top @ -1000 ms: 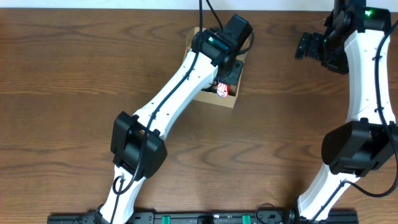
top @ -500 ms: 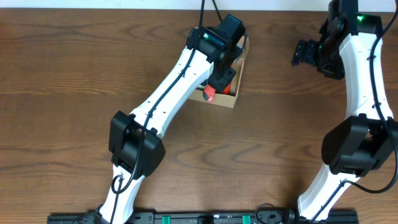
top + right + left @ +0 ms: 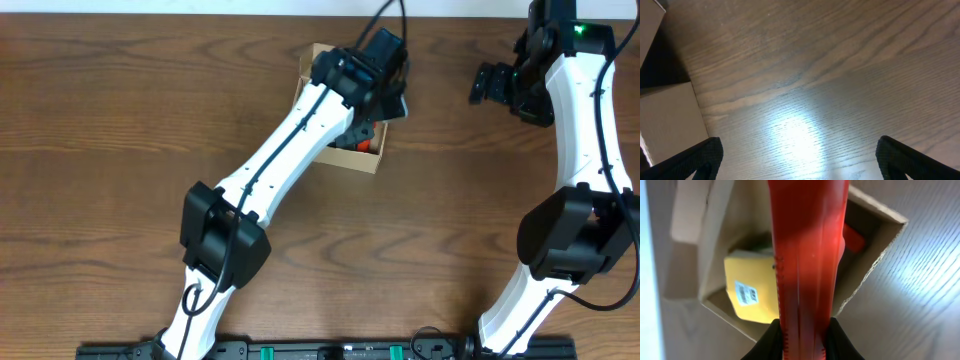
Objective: Pack container
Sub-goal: 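Lower the red utility knife into the box and open the left gripper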
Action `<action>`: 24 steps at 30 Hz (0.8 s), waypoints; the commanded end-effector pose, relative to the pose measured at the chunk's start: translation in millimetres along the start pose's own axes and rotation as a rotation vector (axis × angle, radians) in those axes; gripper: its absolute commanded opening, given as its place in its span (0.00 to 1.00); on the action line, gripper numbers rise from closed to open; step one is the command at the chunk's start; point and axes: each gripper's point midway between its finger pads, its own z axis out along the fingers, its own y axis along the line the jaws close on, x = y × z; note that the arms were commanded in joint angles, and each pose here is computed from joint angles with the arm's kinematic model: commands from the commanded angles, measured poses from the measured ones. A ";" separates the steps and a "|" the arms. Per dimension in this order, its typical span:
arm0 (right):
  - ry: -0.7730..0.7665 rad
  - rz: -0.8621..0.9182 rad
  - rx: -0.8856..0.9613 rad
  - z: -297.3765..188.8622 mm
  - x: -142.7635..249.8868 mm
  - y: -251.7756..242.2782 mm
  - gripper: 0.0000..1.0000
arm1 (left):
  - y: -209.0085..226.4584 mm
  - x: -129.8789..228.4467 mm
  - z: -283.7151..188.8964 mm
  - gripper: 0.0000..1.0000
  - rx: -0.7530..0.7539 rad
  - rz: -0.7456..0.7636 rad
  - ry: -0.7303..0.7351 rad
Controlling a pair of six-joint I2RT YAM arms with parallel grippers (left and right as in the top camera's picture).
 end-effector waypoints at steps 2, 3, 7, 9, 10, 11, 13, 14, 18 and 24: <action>0.014 0.013 0.004 3.8 2.3 -0.8 0.99 | 10.7 -4.2 -4.1 0.06 -0.051 0.166 0.001; 0.015 0.013 0.004 3.8 2.5 -0.8 0.99 | 11.6 -3.6 -4.0 0.06 -0.052 0.181 0.001; 0.018 0.013 0.005 3.8 3.3 -1.0 0.99 | 20.0 1.9 -3.2 0.06 -0.069 0.209 0.014; 0.021 0.013 0.006 3.8 4.0 -1.2 0.99 | 24.7 5.5 -2.2 0.06 -0.071 0.205 0.015; 0.021 0.013 0.006 3.8 4.0 -1.2 0.99 | 27.7 6.1 -1.1 0.06 -0.074 0.199 0.012; 0.021 0.013 0.006 3.8 4.0 -1.2 0.99 | 29.7 6.7 -0.5 0.06 -0.076 0.198 0.009; 0.022 0.013 0.006 3.8 4.2 -1.3 0.99 | 31.9 8.7 1.7 0.06 -0.072 0.214 0.009; 0.023 0.013 0.006 3.7 4.5 -1.4 0.99 | 32.2 9.2 3.0 0.06 -0.068 0.219 0.009; 0.027 0.013 0.007 3.7 5.5 -1.7 0.99 | 31.2 11.9 12.8 0.06 -0.044 0.220 0.015; 0.028 0.013 0.008 3.7 5.8 -1.8 0.99 | 20.3 12.5 35.1 0.06 0.016 0.227 0.031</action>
